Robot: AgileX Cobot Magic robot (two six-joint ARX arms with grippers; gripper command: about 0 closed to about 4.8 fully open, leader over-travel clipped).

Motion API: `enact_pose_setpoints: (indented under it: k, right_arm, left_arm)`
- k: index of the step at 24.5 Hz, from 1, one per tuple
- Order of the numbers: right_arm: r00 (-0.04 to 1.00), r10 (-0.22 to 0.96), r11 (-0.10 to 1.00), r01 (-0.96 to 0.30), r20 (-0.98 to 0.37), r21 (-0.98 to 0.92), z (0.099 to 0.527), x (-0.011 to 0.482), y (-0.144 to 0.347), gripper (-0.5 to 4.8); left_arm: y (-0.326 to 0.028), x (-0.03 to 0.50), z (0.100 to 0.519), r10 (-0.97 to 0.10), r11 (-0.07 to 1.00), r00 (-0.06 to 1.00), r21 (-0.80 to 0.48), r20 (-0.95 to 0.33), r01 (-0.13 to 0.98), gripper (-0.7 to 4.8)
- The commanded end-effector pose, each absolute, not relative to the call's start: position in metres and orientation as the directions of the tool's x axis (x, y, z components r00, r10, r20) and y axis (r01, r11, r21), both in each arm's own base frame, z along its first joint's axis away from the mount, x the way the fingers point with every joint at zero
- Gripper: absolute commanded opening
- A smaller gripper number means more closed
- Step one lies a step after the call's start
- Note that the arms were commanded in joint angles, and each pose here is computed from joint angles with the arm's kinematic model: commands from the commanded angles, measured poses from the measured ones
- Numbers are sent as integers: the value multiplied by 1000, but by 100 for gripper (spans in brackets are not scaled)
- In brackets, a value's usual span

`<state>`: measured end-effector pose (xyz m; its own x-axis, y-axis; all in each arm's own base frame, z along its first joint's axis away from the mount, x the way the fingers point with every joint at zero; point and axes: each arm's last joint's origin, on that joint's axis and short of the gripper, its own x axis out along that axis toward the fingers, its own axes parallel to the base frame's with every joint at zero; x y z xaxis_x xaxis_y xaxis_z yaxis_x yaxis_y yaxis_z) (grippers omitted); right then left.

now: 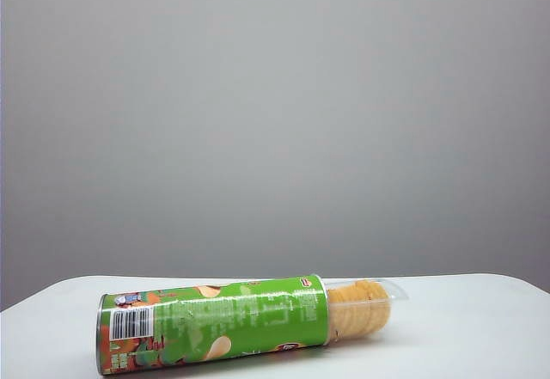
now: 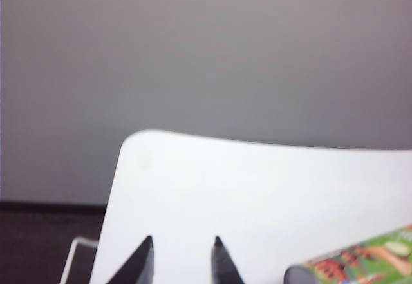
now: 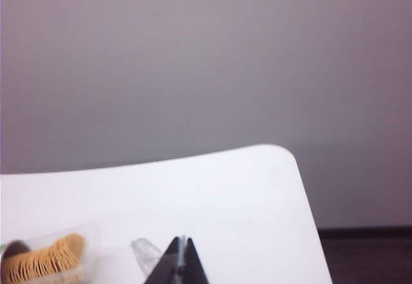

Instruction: Pick up the green tub of chips from the desk, pull out the transparent container with the chips inside partially, and then place the chips back on the desk.

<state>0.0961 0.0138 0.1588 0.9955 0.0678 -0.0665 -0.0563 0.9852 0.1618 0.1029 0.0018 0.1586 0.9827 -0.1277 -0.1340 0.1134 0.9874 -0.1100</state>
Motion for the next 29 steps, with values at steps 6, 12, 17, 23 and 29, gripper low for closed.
enact_pose_setpoints:
  k: [6, 12, 17, 23, 29]
  right_arm:
    - [985, 11, 989, 15, -171, 149, 147, 95, 12, 0]
    - [986, 20, 988, 5, -166, 152, 148, 95, 12, 0]
    - [986, 17, 988, 8, -165, 152, 148, 95, 12, -1]
    - [986, 17, 988, 9, -165, 152, 148, 95, 12, 0]
    - [986, 17, 988, 9, -164, 152, 148, 95, 12, 0]
  left_arm:
    - [2, 103, 150, -123, 992, 977, -60, -173, 114, -6]
    - [2, 103, 148, -126, 988, 972, -109, -197, 106, -5]
    - [2, 103, 147, -123, 989, 972, -109, -201, 103, -4]
    - [2, 103, 147, -126, 988, 971, -118, -201, 104, -4]
    - [2, 103, 147, -126, 988, 971, -118, -201, 104, -4]
